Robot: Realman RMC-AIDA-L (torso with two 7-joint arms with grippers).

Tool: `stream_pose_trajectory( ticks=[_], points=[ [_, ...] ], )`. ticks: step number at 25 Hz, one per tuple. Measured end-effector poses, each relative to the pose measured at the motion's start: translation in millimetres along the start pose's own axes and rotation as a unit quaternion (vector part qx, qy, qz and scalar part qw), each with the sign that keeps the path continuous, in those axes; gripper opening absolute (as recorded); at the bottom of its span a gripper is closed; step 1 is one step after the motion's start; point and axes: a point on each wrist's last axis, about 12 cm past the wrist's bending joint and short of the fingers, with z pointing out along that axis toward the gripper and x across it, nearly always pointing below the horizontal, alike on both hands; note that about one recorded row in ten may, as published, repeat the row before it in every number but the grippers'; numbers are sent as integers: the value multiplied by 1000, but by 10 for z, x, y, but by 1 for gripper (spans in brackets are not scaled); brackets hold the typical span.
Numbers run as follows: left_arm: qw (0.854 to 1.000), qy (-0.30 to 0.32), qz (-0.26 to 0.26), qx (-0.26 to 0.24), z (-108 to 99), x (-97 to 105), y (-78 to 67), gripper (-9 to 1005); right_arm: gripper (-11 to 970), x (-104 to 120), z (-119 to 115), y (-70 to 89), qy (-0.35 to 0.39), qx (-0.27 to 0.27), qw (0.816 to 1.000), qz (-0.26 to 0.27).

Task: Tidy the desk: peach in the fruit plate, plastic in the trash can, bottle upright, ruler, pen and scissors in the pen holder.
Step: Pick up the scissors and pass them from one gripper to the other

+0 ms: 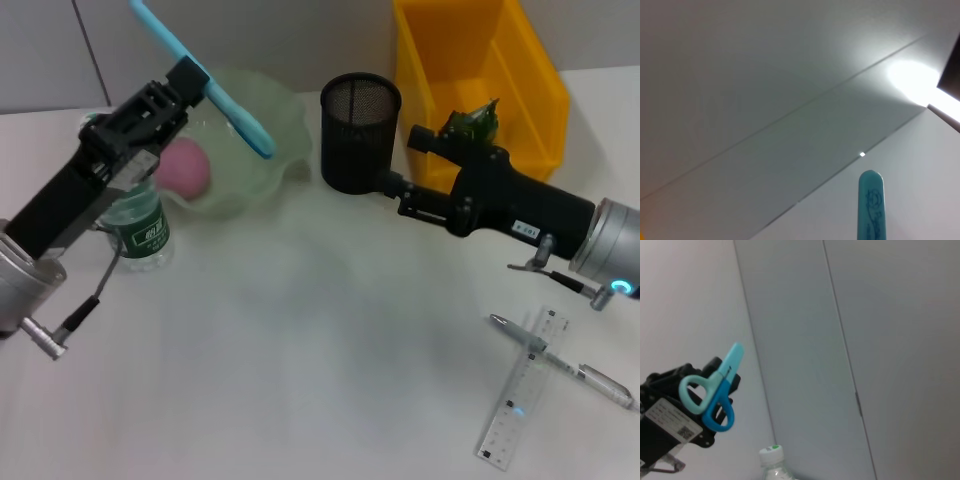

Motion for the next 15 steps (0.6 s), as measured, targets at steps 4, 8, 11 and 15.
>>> stream_pose_trajectory(
  ticks=[4,8,11,15],
  points=[
    [1000,-16,-4,-14,-20,67,34,229,812,87,25,73,0,-3,1000,-15],
    [999,-34,-6,-32,-77,162,66,229,811,105,38,94,4,-9,1000,-24],
    [998,-48,-7,-47,-138,217,83,230,810,107,17,110,1,-13,999,-37],
    [996,-68,-11,-62,-209,286,95,230,808,121,-8,130,-2,-15,999,-51]
  ],
)
